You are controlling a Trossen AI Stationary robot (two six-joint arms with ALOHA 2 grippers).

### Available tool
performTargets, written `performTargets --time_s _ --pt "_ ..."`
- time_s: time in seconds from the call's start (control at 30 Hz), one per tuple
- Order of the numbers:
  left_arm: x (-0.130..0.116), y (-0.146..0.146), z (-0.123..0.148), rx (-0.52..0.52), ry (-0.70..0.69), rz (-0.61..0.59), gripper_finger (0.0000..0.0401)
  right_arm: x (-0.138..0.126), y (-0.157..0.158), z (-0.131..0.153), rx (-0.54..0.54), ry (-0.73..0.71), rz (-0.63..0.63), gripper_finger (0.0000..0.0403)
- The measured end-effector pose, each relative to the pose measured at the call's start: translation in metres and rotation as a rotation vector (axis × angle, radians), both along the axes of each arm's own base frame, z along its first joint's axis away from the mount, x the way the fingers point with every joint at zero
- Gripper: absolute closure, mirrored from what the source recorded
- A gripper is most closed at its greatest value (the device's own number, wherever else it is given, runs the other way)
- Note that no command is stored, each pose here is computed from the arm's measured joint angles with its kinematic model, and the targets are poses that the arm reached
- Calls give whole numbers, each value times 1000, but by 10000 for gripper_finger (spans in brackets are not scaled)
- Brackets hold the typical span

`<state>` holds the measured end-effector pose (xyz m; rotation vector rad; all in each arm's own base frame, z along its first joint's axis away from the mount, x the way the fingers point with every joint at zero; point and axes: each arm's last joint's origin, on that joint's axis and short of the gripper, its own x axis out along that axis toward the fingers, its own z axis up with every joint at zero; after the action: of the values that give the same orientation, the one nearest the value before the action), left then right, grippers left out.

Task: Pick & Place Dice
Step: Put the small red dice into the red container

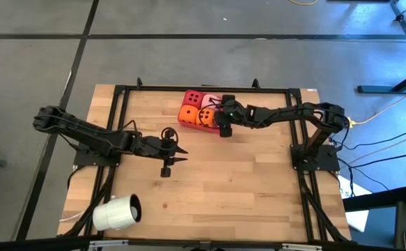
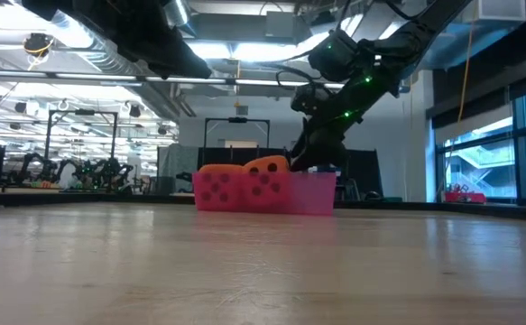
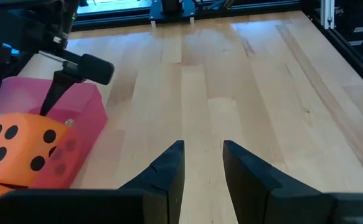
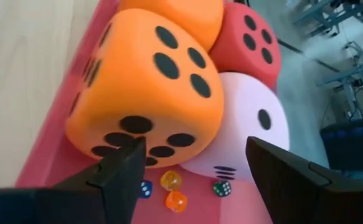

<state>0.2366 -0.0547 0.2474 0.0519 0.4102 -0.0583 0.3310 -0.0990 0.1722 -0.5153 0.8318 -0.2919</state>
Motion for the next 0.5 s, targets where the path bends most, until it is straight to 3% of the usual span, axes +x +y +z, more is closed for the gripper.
performTargets --time_s 0.3,0.5 --pt "0 0 0 -17 2 8 294 -9 8 -7 3 124 -83 127" --pt "0 0 -1 -50 13 23 294 -9 21 15 1 58 -71 142"
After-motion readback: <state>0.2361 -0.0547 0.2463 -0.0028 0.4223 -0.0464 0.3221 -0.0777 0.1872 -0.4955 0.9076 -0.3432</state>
